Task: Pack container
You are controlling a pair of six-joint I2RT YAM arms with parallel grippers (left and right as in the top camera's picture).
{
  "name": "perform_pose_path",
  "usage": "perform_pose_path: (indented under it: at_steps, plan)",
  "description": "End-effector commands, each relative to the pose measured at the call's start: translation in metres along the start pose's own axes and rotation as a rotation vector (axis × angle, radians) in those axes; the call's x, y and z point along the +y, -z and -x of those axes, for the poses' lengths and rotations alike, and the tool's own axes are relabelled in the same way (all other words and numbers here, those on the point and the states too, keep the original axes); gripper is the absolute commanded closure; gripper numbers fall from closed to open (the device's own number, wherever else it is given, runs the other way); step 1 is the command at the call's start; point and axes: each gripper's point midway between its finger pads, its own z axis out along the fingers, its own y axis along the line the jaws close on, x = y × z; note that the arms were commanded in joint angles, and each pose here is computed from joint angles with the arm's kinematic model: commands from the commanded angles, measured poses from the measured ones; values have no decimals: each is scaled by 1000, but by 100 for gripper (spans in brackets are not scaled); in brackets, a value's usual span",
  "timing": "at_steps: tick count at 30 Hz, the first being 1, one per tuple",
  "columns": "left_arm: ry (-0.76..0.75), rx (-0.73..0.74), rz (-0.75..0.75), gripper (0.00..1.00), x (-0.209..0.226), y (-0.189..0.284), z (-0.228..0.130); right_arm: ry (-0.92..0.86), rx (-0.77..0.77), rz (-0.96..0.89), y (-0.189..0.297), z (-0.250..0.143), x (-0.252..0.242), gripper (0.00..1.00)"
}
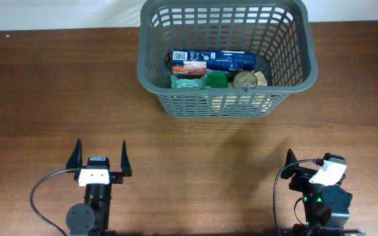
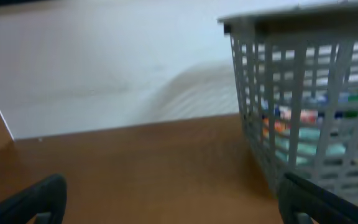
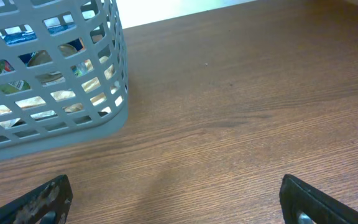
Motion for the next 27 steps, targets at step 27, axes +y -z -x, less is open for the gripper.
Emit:
perform_pose_path:
  at_steps: [27]
  plan:
    - [9, 143, -14, 1, -4, 2, -40, -9, 1, 2, -1, -2, 0, 1]
